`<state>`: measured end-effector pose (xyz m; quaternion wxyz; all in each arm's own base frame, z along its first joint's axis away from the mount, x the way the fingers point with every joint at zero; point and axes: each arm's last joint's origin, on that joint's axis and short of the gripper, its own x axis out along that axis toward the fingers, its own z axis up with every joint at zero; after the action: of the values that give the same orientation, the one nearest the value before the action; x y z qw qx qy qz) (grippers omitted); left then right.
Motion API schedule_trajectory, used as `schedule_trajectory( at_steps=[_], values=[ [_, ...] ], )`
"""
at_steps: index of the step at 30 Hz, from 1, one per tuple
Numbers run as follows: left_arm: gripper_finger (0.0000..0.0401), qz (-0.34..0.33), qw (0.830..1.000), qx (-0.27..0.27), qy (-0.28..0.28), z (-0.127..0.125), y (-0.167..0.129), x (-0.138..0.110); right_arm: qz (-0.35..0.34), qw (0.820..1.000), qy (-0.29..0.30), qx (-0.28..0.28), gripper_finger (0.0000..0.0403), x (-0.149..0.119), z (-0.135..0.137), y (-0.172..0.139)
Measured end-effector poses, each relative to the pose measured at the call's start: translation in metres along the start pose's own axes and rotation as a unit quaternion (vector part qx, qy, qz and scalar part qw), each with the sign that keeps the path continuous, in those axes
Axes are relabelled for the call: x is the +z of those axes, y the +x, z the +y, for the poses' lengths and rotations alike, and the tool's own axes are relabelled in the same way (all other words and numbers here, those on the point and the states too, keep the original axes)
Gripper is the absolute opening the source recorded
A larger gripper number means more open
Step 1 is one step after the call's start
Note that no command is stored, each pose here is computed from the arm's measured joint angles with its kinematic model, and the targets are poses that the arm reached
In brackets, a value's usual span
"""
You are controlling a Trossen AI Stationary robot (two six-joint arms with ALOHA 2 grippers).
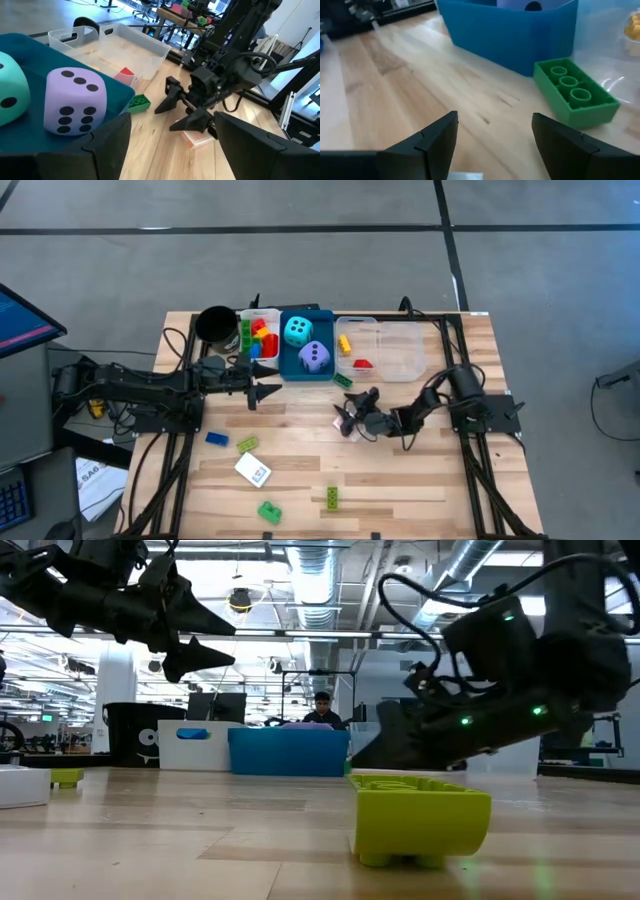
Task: Pick & Place Toys
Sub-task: Put the small dark green game piece into the left transparent bin
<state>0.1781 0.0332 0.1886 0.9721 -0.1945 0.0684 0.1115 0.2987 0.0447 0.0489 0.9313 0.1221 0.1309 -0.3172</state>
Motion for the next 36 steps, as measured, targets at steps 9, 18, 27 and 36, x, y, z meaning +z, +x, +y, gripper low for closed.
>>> schedule_trajectory(
  at_steps=[9,18,27,36],
  values=[
    [0.0281,0.003,1.0,0.001,-0.001,0.0,0.0,-0.001,-0.002,1.0,0.015,-0.004,0.0249,0.003,0.004,0.008],
    [0.0281,0.007,1.0,0.003,0.0,0.001,0.0,-0.001,-0.002,0.998,0.053,-0.046,0.0249,-0.004,0.01,-0.007],
    [0.0281,0.02,1.0,0.008,0.003,0.002,0.0,-0.004,-0.026,0.99,0.074,-0.119,0.0249,-0.003,-0.004,0.0],
    [0.0281,0.021,1.0,0.008,0.005,0.002,0.0,-0.004,-0.019,0.984,0.078,-0.157,0.0249,0.003,-0.023,0.017]
  ],
)
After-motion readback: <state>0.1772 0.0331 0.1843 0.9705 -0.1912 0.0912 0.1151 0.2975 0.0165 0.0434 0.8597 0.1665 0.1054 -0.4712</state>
